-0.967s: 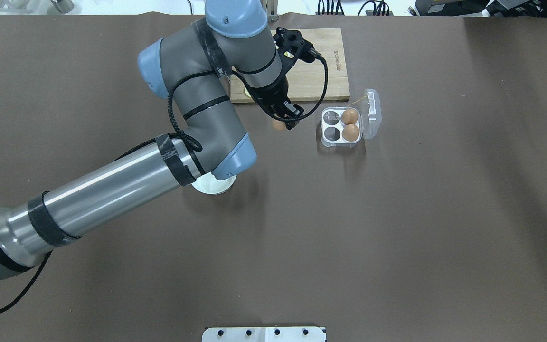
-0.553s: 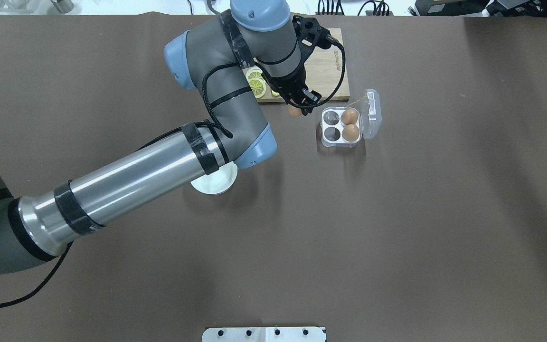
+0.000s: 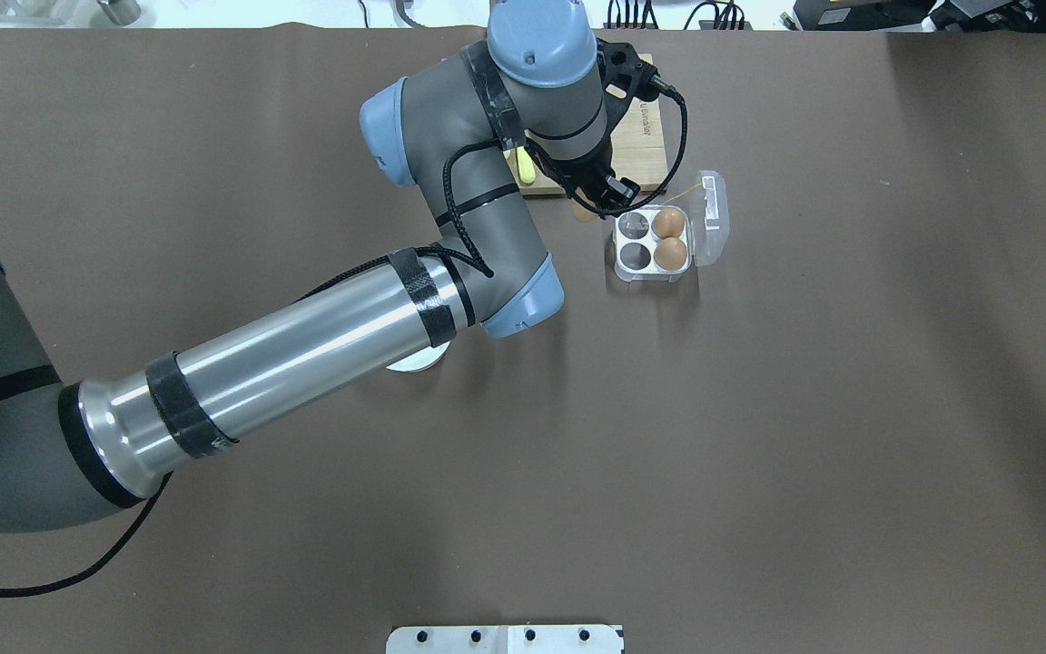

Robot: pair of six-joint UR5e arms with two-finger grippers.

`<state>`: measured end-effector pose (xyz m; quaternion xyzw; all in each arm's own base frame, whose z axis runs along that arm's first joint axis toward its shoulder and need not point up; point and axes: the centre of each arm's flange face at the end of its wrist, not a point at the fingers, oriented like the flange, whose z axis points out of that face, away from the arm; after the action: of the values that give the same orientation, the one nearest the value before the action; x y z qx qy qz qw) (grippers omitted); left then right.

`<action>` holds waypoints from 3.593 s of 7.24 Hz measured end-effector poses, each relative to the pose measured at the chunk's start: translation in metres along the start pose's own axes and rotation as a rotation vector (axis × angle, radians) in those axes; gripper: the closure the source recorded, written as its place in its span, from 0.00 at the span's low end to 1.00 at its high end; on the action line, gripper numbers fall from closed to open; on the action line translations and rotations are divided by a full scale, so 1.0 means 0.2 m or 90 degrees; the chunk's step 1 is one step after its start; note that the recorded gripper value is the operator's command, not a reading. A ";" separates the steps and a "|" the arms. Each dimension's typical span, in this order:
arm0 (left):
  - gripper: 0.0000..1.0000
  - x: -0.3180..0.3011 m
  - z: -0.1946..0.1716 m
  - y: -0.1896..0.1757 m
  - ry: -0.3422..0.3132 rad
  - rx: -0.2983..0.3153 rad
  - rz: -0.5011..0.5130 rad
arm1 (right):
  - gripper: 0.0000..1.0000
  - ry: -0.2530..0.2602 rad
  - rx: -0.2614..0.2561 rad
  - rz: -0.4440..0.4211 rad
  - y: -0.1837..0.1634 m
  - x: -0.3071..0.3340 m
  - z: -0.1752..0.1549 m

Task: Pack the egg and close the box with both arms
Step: 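Carry the egg with the left gripper over the clear egg box, then lower the egg into the empty slot and open the left gripper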

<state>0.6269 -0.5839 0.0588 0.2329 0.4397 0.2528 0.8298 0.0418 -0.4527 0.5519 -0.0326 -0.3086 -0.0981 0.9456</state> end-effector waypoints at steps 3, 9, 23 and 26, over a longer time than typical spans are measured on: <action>0.70 0.16 0.15 0.10 -0.019 -0.003 0.016 | 0.00 0.000 -0.007 -0.005 -0.01 -0.02 0.02; 0.70 0.48 0.26 0.16 -0.031 0.007 0.047 | 0.00 0.000 -0.009 -0.014 -0.02 -0.04 0.03; 0.69 0.37 0.35 0.09 -0.112 0.103 0.001 | 0.00 -0.002 -0.023 -0.012 -0.02 -0.01 0.08; 0.49 0.41 0.34 0.09 -0.107 0.104 0.003 | 0.00 -0.003 -0.024 -0.012 -0.02 -0.02 0.09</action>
<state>0.7201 -0.5308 0.0536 0.3212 0.3874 0.1977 0.8412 0.0285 -0.4540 0.5640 -0.0479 -0.3090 -0.1125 0.9432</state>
